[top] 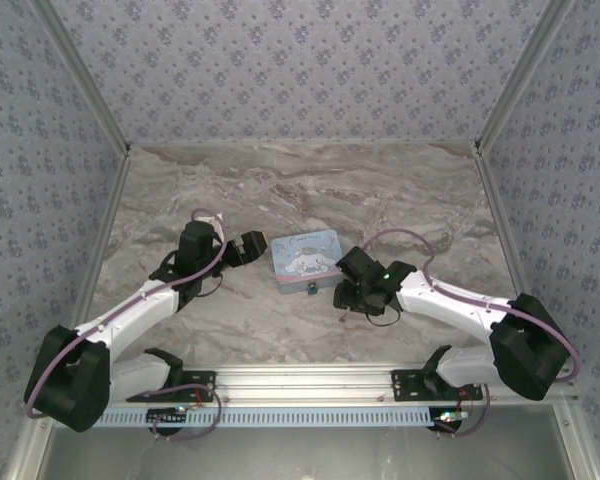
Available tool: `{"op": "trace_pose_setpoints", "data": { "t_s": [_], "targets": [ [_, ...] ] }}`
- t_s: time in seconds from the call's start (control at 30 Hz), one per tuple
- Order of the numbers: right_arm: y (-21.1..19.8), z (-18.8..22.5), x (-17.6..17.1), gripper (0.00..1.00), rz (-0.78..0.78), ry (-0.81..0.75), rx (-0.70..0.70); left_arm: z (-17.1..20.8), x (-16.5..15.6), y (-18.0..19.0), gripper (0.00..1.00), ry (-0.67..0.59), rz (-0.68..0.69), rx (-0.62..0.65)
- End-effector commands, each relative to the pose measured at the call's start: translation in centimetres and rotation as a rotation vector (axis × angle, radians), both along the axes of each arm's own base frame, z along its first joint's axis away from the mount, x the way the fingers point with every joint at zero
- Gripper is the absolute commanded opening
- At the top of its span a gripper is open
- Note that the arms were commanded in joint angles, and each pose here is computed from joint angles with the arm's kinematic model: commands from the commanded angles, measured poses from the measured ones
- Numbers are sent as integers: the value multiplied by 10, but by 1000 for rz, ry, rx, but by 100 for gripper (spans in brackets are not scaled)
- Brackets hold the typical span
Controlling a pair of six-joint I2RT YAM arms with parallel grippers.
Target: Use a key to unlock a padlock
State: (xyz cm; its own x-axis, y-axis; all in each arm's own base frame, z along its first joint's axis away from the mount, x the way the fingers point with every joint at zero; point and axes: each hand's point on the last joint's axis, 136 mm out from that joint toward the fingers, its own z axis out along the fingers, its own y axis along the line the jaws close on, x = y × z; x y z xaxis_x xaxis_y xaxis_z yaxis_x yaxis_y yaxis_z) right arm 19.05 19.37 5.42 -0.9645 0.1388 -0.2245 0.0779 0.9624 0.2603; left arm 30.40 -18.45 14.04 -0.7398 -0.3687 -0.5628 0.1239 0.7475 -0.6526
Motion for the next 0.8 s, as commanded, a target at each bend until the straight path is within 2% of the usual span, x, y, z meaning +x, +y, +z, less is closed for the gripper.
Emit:
{"op": "trace_pose_setpoints", "data": {
  "t_s": [0.0,0.77],
  "targets": [
    [-4,-11,-11,53,-19,56,-32,2,2,-1,99,-21,-1,1],
    [20,-32,-26,33,81,147,-73,2,1,3,99,-18,19,13]
  ]
}}
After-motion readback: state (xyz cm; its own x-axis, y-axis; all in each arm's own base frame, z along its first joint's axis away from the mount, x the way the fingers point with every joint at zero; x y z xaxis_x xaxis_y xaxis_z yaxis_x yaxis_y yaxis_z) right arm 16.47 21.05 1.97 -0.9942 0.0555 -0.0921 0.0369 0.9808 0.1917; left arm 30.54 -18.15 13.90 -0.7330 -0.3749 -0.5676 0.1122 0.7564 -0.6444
